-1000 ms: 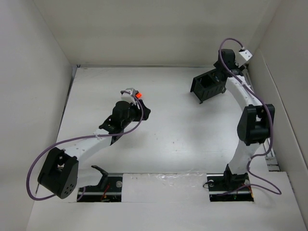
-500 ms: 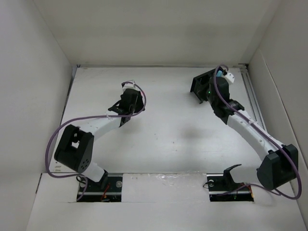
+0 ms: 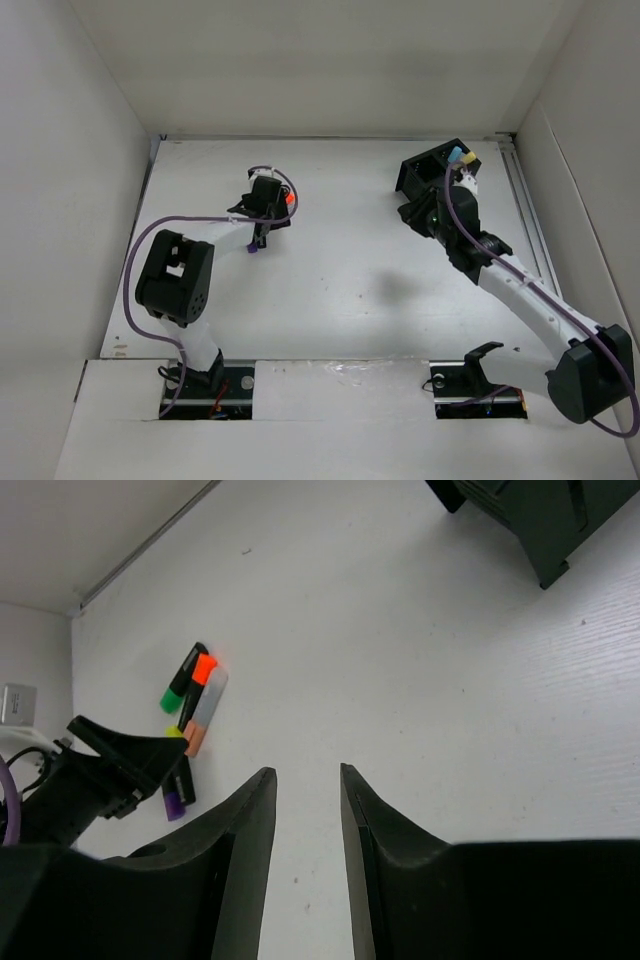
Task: Sort the stationery into containers
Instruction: Pick up the pen from the center of the board.
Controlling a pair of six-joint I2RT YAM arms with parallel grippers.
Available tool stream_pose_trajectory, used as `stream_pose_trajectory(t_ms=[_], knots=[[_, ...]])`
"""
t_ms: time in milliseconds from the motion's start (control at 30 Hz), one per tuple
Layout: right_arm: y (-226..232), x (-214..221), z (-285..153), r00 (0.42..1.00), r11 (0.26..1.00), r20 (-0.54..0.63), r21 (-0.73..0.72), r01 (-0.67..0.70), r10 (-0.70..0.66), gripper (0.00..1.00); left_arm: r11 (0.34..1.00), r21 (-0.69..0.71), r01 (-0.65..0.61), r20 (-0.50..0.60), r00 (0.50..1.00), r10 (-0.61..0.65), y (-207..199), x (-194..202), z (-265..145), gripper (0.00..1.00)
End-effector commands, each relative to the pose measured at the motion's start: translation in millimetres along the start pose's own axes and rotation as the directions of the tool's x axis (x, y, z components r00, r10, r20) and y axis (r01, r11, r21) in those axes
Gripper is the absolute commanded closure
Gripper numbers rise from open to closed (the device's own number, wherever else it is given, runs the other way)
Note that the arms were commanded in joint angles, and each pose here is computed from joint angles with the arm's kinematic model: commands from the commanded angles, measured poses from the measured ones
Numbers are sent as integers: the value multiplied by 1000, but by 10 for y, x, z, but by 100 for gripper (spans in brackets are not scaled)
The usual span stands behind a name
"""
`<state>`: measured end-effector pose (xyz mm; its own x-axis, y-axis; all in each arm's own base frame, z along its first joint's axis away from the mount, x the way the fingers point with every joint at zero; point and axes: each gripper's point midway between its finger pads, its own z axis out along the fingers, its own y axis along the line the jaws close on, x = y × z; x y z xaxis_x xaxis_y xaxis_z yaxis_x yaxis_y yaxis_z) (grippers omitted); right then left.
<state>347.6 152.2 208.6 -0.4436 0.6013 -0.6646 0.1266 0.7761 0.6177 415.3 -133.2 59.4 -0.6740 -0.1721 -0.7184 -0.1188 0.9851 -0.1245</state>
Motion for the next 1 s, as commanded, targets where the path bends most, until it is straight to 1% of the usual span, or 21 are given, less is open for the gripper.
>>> stream_pose_trajectory(t_ms=[0,100,167,233,300,367,433,600,833,933,967], knots=[[196,-5,-31,1000,996,-3,-94,-7,7,62,997,69,-23,46,999,20,-204,-250,-53,48],[220,33,-13,1000,994,-21,-108,-7,5,62,997,70,-23,49,999,19,-223,-277,-33,48],[214,66,5,999,994,-34,-107,-6,2,62,997,74,-32,59,998,28,-238,-325,-41,45],[210,66,5,999,994,-33,-108,3,-7,61,997,66,-37,42,999,34,-247,-308,13,45],[227,45,-17,1000,993,-27,-114,2,-5,61,998,41,-46,10,999,46,-203,-207,95,45],[246,21,-44,1000,993,-20,-122,1,-3,61,999,1,-49,13,999,49,-142,-217,126,45],[214,52,-37,1000,993,-26,-115,2,-5,60,999,-3,-40,4,999,40,-138,-180,155,45],[236,81,-47,999,991,-42,-131,10,-16,60,999,-32,-38,19,999,39,-111,-250,168,45],[236,81,-47,999,991,-42,-131,10,-16,60,998,-45,-49,-40,998,47,-62,-40,248,47],[230,34,-62,999,991,-30,-132,6,-10,60,998,-53,-46,-57,997,43,-18,68,260,47],[240,46,-67,999,990,-37,-138,6,-11,60,998,-50,-43,-49,998,40,-28,50,265,47]])
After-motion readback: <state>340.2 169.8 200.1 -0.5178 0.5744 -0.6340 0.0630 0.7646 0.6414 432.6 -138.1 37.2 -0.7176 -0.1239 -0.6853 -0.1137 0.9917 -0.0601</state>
